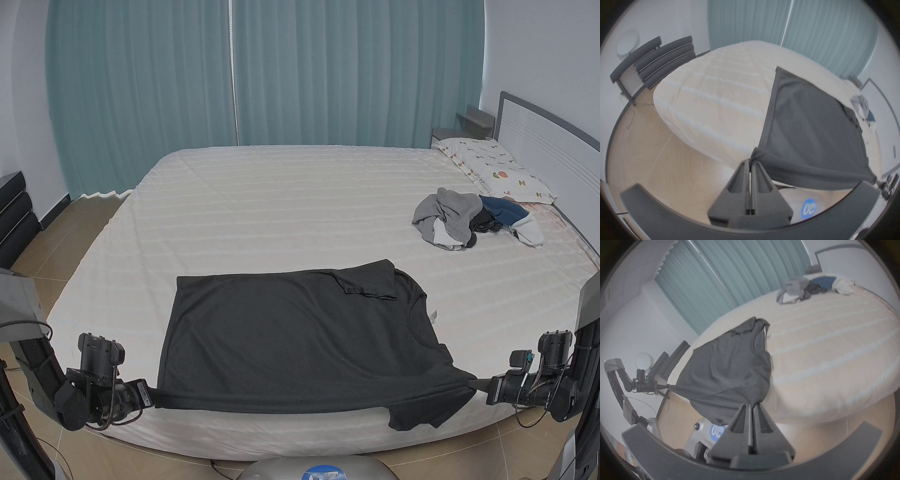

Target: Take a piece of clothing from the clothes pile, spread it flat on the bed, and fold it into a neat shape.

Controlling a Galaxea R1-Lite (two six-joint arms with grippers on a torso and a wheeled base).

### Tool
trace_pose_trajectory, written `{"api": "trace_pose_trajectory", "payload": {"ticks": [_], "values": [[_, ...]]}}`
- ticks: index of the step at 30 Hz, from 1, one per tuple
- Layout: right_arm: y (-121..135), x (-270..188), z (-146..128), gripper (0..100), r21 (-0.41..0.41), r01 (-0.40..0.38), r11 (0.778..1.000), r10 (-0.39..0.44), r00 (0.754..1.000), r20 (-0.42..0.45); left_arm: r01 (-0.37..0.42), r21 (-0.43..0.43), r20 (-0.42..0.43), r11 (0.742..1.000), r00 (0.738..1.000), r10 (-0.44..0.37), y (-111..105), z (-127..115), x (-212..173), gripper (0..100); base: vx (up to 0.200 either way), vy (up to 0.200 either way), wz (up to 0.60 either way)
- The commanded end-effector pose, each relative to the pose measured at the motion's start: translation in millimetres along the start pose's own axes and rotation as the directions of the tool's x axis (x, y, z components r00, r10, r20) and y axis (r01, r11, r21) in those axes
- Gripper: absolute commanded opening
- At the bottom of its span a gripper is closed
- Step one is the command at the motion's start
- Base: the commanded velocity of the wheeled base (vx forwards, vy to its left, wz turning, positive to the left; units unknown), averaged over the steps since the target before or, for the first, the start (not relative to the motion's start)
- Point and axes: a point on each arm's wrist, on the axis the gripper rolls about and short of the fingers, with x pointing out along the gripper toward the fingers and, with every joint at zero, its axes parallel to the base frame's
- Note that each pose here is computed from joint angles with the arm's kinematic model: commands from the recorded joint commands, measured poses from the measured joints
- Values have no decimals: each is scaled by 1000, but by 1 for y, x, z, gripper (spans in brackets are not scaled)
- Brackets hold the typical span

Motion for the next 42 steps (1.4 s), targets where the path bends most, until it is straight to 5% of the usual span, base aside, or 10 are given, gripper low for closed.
{"api": "trace_pose_trajectory", "payload": {"ticks": [1,12,30,42], "values": [[3,13,4,0,-3,-28,1000,28,999,40,63,-84,113,994,992,-53,-12,28,0,0,0,0,0],[14,9,34,0,-32,-71,997,76,982,171,113,-171,211,979,974,-75,-17,53,-3,0,0,0,0],[21,5,37,0,-18,-81,997,83,989,119,117,-169,226,979,971,-77,-16,56,-8,0,0,0,0],[22,29,84,0,3,-91,996,91,994,66,123,-196,237,973,969,-74,-25,74,18,0,0,0,0]]}}
